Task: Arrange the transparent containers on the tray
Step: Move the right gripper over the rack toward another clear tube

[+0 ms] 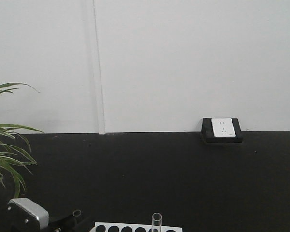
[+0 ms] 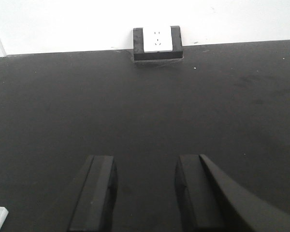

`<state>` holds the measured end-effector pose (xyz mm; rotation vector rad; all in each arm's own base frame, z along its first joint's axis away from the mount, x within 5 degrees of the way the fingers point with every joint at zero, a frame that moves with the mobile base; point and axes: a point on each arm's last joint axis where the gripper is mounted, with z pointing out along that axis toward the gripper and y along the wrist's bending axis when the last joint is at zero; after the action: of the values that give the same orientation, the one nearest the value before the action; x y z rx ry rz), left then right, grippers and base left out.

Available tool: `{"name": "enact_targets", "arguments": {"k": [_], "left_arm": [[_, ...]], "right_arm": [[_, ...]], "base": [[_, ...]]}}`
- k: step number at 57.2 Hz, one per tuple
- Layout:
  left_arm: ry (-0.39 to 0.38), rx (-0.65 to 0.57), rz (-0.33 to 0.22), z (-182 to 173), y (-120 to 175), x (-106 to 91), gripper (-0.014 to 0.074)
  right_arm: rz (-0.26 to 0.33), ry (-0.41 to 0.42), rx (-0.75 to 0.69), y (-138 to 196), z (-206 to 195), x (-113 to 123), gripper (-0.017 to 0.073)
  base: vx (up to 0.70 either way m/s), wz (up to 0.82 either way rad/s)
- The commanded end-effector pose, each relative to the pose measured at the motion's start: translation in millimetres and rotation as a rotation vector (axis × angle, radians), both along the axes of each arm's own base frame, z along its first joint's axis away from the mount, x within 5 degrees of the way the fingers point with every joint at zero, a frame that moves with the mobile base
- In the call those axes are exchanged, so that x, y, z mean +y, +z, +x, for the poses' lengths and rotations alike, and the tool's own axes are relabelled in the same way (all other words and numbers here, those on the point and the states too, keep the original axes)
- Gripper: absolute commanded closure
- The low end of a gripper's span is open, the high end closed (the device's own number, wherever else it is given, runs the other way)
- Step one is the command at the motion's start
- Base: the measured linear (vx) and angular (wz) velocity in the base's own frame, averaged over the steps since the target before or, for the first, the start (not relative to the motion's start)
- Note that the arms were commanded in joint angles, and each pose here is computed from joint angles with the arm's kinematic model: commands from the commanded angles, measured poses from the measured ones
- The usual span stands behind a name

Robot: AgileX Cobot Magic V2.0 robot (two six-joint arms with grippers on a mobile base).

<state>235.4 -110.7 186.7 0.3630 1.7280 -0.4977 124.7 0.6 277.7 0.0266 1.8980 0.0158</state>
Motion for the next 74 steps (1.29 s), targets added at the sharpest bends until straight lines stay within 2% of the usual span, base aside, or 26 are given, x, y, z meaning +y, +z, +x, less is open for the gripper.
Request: {"name": "enact_targets", "arguments": {"k": [1, 13, 25, 32, 36, 45, 51, 58, 59, 62, 68, 74], "left_arm": [[-0.003, -0.161, -0.084, -3, 38, -0.3, 0.04], [0.021, -0.205, -0.082, -22, 71, 9.9, 0.04], [0.098, -0.228, -0.145, -40, 97, 24.6, 0.0399], [0.102, -0.272, -0.159, -51, 113, 29.7, 0.0399], [0.106, -0.288, -0.135, -56, 126, 32.0, 0.0399], [0.119, -0.323, -0.034, -67, 155, 38.0, 0.0399], [0.124, -0.331, -0.02, -73, 163, 41.1, 0.0399], [0.128, -0.309, -0.011, -77, 163, 43.2, 0.0399], [0.129, -0.299, -0.005, -78, 163, 43.9, 0.0399], [0.129, -0.296, -0.004, -78, 162, 43.9, 0.0399], [0.129, -0.296, -0.004, -78, 162, 43.9, 0.0399], [0.129, -0.295, -0.003, -78, 162, 43.9, 0.0399]], "right_arm": [[-0.001, 0.011, -0.131, 20, 5, 1, 0.0184], [0.002, 0.022, -0.228, 29, 6, 2, 0.0184], [0.003, 0.027, -0.278, 33, 6, 2, 0.0184], [0.001, 0.028, -0.278, 33, 6, 2, 0.0184], [-0.011, 0.03, -0.278, 33, 6, 2, 0.0184], [-0.037, 0.037, -0.274, 33, 6, 3, 0.0184], [-0.033, 0.062, -0.265, 31, 9, 6, 0.0184], [-0.017, 0.189, -0.241, 26, 18, 25, 0.0184], [-0.002, 0.331, -0.222, 20, 26, 49, 0.0184], [0.005, 0.417, -0.21, 14, 31, 65, 0.0184], [0.014, 0.544, -0.176, -1, 41, 94, 0.0176], [0.018, 0.617, -0.132, -19, 51, 116, 0.0146]], "base": [[0.0, 0.0], [0.0, 0.0], [0.0, 0.0], [0.0, 0.0], [0.0, 0.0], [0.0, 0.0], [0.0, 0.0], [0.0, 0.0], [0.0, 0.0], [0.0, 0.0], [0.0, 0.0], [0.0, 0.0]]}}
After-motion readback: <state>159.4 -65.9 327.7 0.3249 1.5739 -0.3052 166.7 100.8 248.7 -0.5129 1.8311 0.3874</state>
